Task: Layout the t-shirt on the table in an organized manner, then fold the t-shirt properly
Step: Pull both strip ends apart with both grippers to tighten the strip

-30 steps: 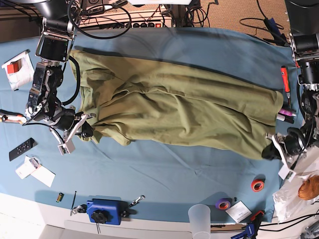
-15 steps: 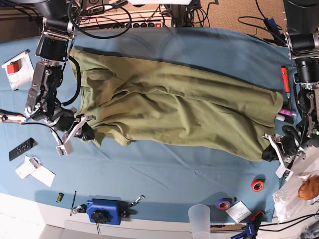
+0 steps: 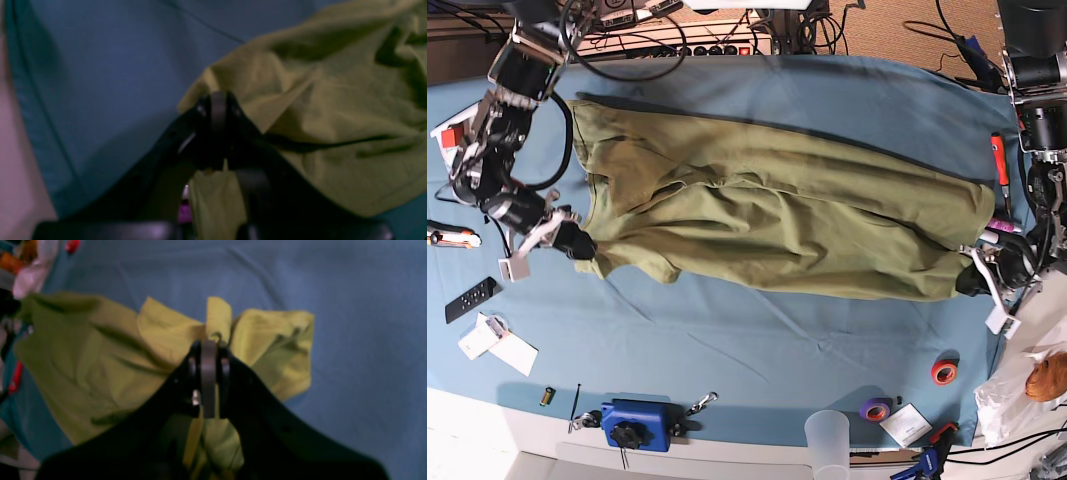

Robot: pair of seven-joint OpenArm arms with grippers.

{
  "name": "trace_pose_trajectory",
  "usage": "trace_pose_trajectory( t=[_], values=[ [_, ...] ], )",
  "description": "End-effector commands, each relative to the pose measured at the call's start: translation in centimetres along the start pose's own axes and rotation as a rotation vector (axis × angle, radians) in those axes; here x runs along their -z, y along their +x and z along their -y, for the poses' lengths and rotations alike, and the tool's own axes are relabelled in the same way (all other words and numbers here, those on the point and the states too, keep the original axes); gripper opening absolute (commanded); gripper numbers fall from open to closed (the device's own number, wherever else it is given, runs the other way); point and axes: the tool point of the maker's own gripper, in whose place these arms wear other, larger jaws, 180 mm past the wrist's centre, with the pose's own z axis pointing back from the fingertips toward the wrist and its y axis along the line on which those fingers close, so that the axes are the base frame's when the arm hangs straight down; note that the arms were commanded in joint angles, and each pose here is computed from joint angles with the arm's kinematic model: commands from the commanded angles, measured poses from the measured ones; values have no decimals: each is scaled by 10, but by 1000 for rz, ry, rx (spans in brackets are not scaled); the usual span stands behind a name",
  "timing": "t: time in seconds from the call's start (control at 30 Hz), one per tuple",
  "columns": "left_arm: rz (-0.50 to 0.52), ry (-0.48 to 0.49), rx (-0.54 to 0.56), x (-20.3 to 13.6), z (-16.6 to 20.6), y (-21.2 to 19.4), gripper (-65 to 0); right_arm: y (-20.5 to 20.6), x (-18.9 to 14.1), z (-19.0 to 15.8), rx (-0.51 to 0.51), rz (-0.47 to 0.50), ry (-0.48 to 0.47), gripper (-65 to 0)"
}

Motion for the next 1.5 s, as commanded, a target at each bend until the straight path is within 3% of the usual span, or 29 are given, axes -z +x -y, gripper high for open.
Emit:
trace_pose_trajectory(
  t=[0.0, 0.27, 0.5, 0.67, 0.97, 1.23, 1.47],
  values=[
    [68, 23, 14, -12, -10, 23, -650, 25, -10, -6, -51, 75, 10, -650],
    [60, 12, -17, -17, -12, 21, -650, 20, -31, -35, -189, 67, -3, -650],
    [-1, -4, -40, -18, -10, -3, -650, -26, -39, -31, -139, -30, -17, -650],
    [-45, -6, -62, -18, -8, -33, -650, -38, -52, -27, -83, -19, -15, -650],
    [-15, 4, -60, -20, -11, -30, -650, -48, -58, -24, -63, -53, -21, -650],
    [33, 52, -113, -38, -32, -24, -650, -61, -68, -54, -55, -96, 88, -650],
    [24, -42, -133, -39, -15, -32, -650, -82, -77, -57, -71, -161, 60, -650]
  ],
)
